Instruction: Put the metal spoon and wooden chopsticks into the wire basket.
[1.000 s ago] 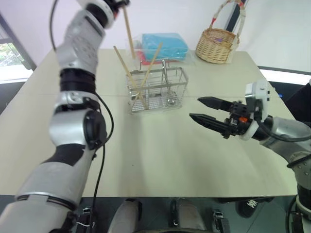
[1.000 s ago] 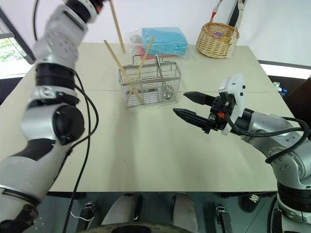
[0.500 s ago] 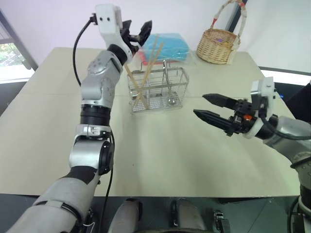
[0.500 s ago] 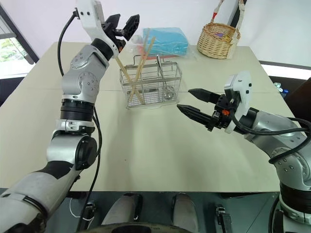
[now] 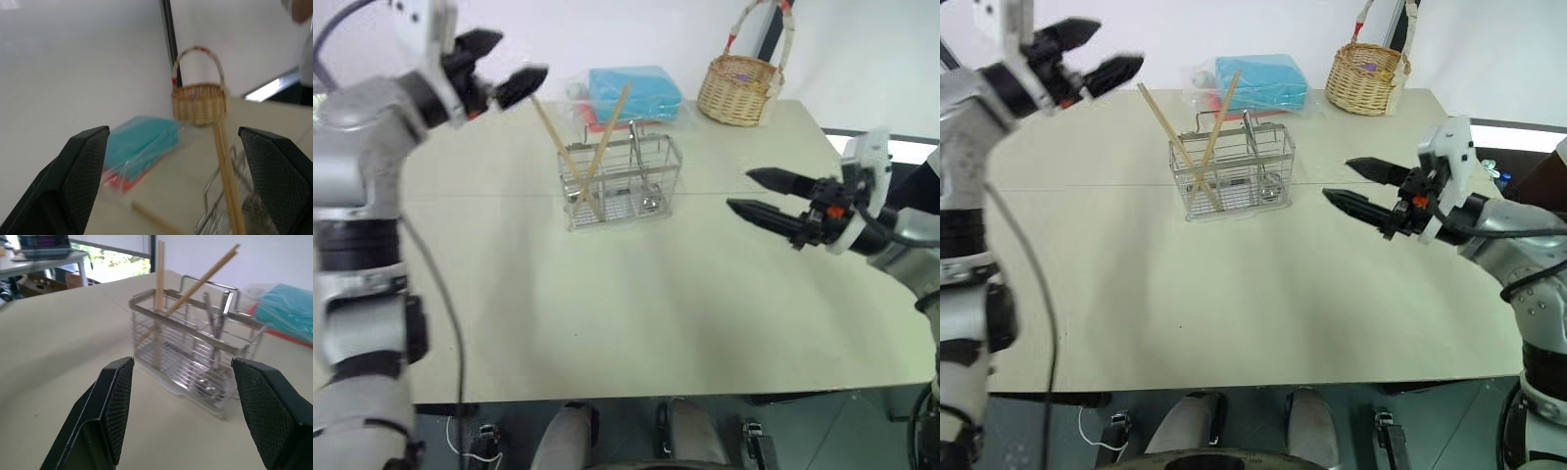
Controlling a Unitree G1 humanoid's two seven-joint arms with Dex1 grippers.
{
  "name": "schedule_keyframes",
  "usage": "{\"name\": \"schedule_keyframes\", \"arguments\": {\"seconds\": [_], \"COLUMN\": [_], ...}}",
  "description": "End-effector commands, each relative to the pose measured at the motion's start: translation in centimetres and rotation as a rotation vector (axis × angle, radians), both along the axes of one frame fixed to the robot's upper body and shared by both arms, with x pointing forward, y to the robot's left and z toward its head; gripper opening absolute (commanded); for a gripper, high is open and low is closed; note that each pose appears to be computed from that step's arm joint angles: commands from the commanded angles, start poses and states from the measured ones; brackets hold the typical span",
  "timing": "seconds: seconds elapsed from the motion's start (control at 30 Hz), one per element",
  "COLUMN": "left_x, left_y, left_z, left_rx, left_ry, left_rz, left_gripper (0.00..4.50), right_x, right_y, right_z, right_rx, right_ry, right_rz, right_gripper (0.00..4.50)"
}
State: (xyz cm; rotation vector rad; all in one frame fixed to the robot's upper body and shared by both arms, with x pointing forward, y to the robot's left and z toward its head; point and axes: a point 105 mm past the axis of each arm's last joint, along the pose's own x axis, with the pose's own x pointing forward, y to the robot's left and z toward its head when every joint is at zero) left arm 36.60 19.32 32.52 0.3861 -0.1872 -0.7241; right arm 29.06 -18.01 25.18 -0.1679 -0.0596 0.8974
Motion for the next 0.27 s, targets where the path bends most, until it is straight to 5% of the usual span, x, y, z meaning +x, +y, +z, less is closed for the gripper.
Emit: {"name": "schedule_keyframes", "arguments": {"seconds": [0.03, 0.27], "left_x": [-2.5, -4.7], "left_y": [1.2, 3.5], "left_z": [-1.3, -3.6], "left_rx": [0.179, 0.274], "left_ry": [0.036, 0.103], "left_rz": [-0.066, -0.009], "left_gripper": [4.45, 4.45], "right_x": [0.6, 1.5], "right_y": [-0.9, -0.7], "right_z": [1.3, 1.3], "right_rx": [-0.030, -0.051], "right_ry": [-0.060, -0.062], "right_rz": [-0.009, 0.028], "right_gripper": [3.28, 3.28]}}
